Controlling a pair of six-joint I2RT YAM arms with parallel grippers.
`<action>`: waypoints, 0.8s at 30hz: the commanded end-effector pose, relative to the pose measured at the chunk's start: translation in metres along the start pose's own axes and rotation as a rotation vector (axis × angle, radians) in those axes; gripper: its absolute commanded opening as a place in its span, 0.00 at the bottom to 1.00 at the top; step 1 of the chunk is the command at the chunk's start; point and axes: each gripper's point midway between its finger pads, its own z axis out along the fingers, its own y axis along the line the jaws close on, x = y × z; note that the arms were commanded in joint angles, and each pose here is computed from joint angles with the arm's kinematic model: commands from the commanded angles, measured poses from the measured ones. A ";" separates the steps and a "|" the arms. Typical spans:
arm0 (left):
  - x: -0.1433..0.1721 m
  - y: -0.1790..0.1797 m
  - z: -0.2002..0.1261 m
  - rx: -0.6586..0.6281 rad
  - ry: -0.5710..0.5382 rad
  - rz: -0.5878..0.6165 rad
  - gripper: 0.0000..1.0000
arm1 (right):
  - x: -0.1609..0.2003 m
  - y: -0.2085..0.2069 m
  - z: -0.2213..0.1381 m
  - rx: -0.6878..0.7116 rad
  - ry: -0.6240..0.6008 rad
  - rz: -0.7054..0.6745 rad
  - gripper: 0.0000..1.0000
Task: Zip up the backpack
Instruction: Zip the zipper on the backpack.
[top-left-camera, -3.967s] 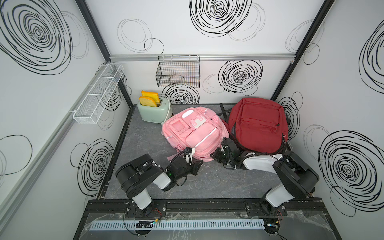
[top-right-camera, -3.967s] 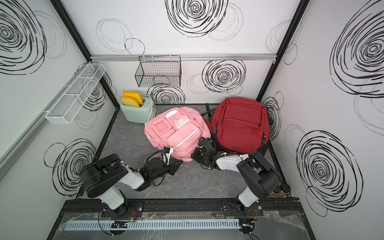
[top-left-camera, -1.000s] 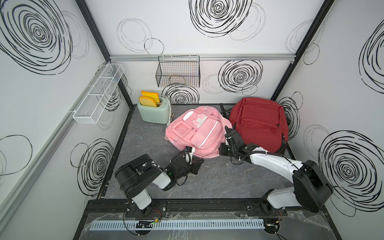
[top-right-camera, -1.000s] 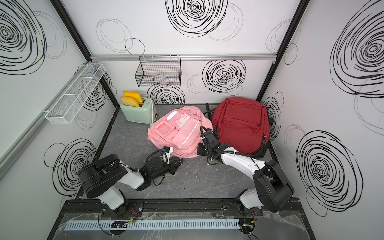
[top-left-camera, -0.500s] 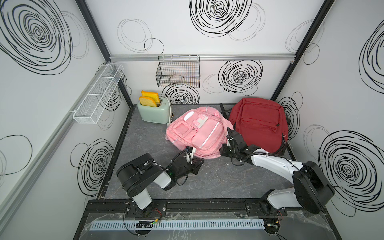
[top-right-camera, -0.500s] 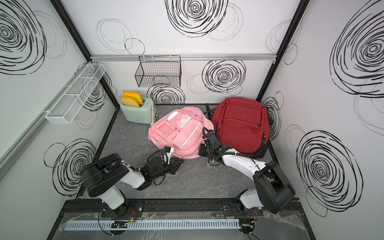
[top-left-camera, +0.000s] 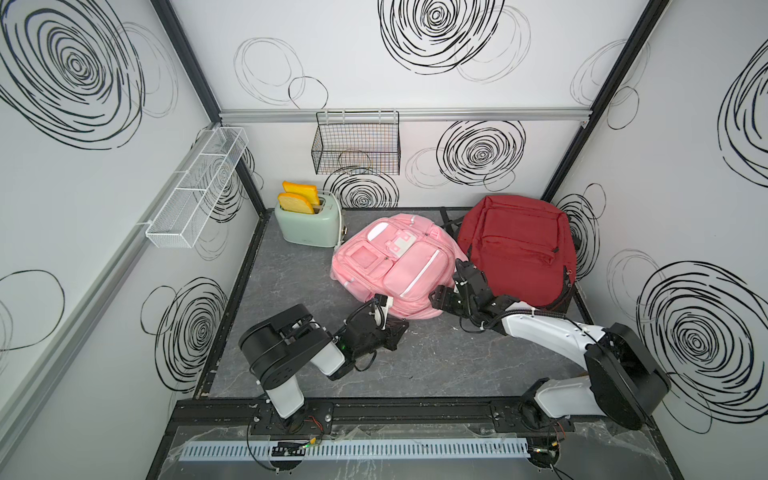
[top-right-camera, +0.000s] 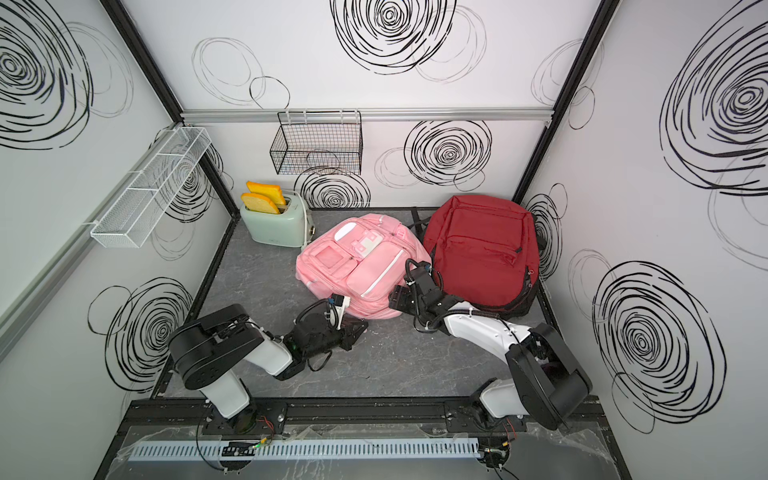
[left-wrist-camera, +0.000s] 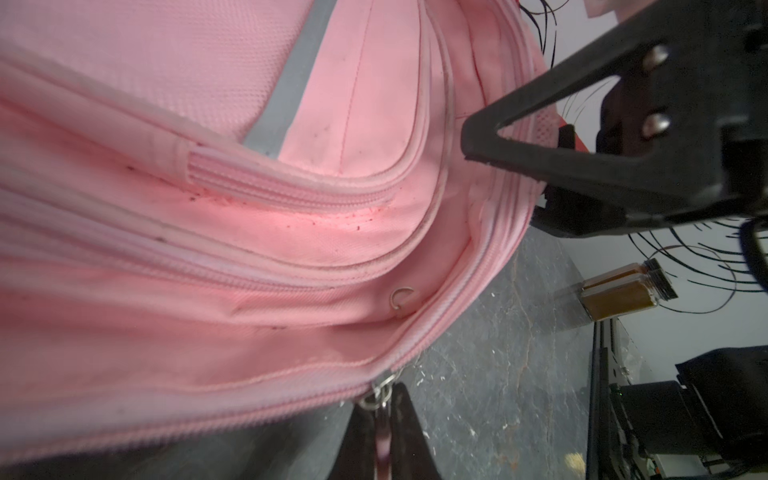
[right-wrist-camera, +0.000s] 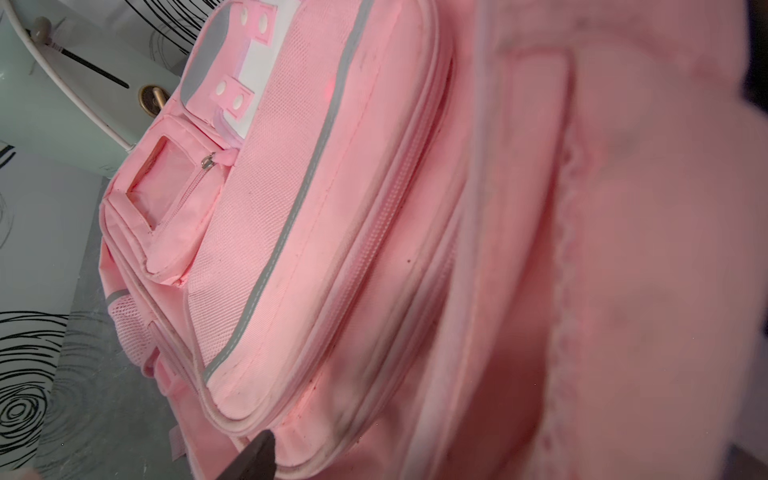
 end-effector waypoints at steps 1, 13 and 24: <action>-0.010 -0.018 0.002 0.070 -0.031 0.018 0.00 | 0.009 0.031 -0.003 -0.116 0.026 0.067 0.85; -0.012 -0.018 -0.002 0.069 -0.042 0.021 0.00 | 0.058 0.048 0.016 -0.272 0.190 0.215 0.91; -0.013 -0.018 -0.004 0.069 -0.049 0.021 0.00 | 0.076 0.048 0.027 -0.311 0.223 0.317 0.88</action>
